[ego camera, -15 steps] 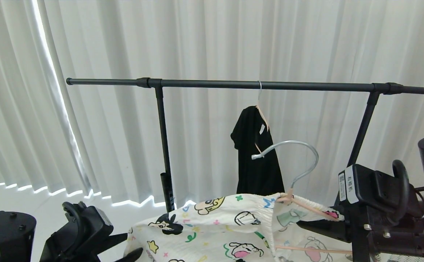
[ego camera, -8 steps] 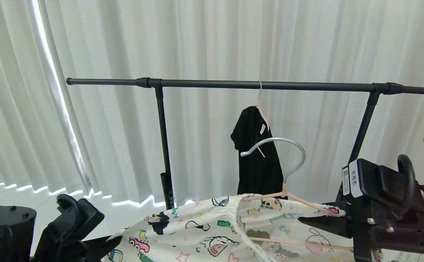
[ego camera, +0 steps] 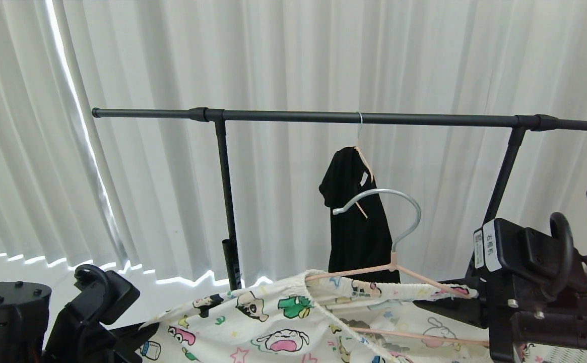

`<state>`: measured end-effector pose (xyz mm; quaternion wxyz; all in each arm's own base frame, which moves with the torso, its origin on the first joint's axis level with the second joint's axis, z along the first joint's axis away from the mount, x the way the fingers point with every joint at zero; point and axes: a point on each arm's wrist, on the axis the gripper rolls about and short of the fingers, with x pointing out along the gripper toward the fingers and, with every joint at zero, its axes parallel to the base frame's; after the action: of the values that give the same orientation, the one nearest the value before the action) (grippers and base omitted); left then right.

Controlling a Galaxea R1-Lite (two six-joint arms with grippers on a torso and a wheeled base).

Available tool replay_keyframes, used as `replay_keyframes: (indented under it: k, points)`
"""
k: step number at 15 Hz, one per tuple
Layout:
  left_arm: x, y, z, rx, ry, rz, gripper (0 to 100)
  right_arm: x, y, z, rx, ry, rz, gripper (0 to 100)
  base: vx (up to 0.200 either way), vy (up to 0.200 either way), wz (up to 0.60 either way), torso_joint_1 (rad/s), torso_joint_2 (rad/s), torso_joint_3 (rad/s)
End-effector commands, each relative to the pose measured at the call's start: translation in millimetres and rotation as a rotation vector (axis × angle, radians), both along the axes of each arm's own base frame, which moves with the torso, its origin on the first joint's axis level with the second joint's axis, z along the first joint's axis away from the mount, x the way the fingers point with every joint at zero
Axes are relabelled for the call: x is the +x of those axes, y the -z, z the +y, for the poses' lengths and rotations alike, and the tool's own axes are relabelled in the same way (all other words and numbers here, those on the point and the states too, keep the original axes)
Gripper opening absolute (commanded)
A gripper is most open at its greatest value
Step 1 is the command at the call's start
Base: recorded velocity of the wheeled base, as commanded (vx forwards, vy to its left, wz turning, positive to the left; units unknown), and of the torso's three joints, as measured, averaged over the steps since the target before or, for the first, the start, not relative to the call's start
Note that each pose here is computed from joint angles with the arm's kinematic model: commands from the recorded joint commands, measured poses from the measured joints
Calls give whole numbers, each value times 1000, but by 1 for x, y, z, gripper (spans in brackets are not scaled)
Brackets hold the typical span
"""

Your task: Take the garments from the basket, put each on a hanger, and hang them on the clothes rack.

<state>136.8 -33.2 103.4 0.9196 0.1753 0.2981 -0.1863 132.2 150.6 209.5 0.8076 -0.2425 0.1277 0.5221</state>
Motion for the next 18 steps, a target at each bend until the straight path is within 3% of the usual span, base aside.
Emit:
replay_keyframes:
  k: [1,4,5,8,10,13,16,18]
  points:
    - [2,-4,-1,-5,3,-22,0,0,1,1,-3,-1,2,0,0,0,0,0,0,0]
    - [2,-6,-1,0,9,-33,0,2,2,1,-8,2,5,0,0,0,0,0,0,0]
    - [2,-6,-1,-1,12,-34,100,2,2,2,-9,2,6,0,0,0,0,0,0,0]
    - [2,-14,-3,-32,29,-75,100,5,2,-1,-10,21,6,0,0,0,0,0,0,0]
    - [-6,-23,-3,-105,107,-123,100,12,8,-11,-26,82,25,0,0,0,0,0,0,0]
    - [-17,-50,-3,-235,204,-245,100,26,26,-47,-65,273,75,0,0,0,0,0,0,0]
    - [-19,-68,-3,-277,196,-314,100,26,38,-77,-80,422,106,0,0,0,0,0,0,0]
    - [-16,-70,-3,-281,185,-315,100,19,42,-89,-93,487,104,0,0,0,0,0,0,0]
